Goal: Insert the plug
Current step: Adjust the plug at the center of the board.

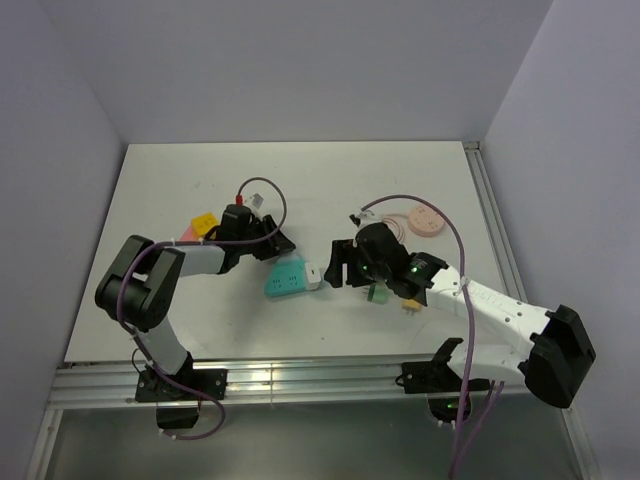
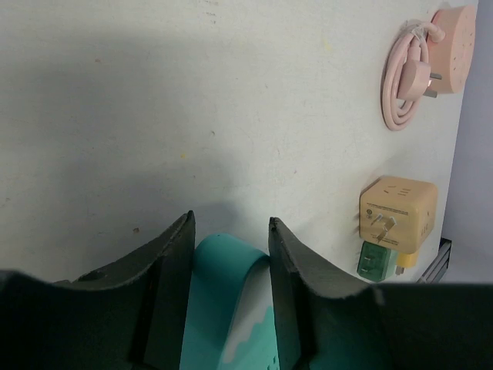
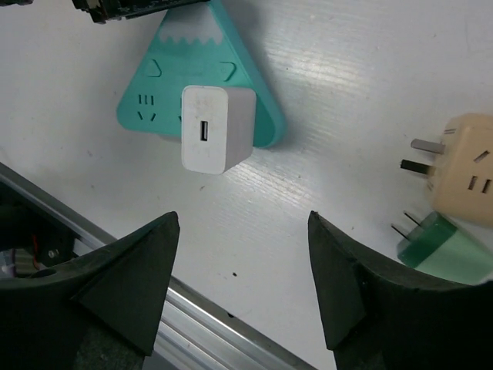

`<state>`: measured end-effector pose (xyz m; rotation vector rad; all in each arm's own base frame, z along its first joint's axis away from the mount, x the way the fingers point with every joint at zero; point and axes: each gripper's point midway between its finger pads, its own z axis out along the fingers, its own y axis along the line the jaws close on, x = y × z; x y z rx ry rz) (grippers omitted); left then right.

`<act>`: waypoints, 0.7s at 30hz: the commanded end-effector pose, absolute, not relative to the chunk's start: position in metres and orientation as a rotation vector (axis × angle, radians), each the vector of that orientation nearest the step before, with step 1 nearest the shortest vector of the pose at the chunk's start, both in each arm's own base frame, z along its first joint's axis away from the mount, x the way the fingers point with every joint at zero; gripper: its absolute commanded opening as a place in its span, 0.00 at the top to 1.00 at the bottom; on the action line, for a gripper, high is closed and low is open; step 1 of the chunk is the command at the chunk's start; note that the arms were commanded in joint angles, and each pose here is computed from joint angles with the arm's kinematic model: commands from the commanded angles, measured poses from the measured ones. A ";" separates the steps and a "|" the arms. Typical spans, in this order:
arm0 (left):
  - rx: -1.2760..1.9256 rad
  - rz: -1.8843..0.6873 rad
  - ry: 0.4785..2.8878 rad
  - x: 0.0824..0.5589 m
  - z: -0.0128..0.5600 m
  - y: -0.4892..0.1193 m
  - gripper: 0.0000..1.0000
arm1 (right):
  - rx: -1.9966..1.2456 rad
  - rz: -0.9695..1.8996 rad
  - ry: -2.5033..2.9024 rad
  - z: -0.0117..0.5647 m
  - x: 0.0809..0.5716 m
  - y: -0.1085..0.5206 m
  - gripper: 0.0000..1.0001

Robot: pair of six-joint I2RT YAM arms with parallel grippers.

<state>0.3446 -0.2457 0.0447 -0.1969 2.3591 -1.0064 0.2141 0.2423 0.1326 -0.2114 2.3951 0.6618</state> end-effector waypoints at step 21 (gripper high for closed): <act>-0.391 -0.813 2.228 0.363 0.066 -0.178 0.66 | -0.058 0.646 2.293 0.134 0.243 0.267 0.41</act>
